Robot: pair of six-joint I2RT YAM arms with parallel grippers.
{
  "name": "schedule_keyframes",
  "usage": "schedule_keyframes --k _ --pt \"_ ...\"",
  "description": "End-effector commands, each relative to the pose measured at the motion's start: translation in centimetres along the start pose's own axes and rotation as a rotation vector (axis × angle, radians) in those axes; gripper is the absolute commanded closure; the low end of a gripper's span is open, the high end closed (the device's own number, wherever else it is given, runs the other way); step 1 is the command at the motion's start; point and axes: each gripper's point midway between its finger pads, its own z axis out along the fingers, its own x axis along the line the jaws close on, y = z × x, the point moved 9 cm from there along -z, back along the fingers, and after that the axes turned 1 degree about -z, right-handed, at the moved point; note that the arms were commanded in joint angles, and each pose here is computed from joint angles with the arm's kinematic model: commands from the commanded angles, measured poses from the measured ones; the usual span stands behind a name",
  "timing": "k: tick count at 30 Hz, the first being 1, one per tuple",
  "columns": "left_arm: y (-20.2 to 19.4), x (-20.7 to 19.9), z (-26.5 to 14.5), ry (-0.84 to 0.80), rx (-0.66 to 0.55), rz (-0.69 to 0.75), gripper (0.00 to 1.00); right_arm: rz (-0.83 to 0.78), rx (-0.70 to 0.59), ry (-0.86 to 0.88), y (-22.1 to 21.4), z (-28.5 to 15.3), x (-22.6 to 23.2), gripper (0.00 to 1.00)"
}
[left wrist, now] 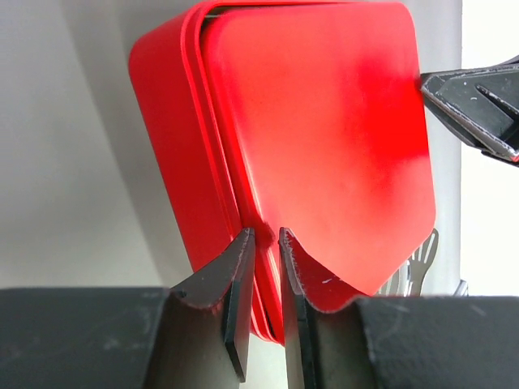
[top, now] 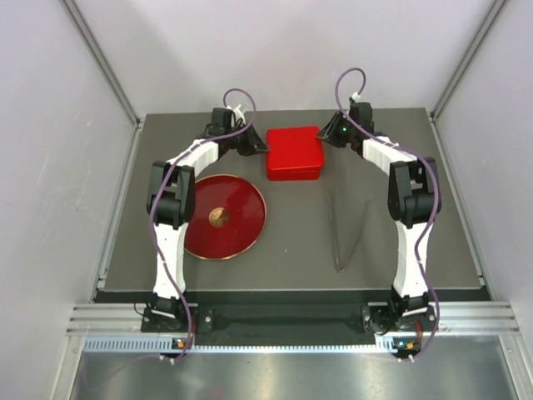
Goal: Pack the chocolate
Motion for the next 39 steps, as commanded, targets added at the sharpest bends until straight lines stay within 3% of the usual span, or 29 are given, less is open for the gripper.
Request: schedule_keyframes --k 1,17,29,39 --pt "1.3 -1.0 0.0 -0.005 -0.050 0.030 0.76 -0.039 -0.045 0.071 1.8 0.3 1.0 0.70" --pt "2.1 -1.3 -0.1 0.015 -0.088 0.035 0.60 0.005 -0.022 0.066 0.1 2.0 -0.5 0.71" --pt "1.6 0.3 1.2 0.049 -0.073 0.004 0.60 0.040 -0.038 0.094 0.5 1.7 0.2 0.69" --pt "0.7 2.3 1.6 0.176 -0.065 -0.039 0.66 0.041 0.003 0.055 -1.8 1.7 -0.7 0.68"
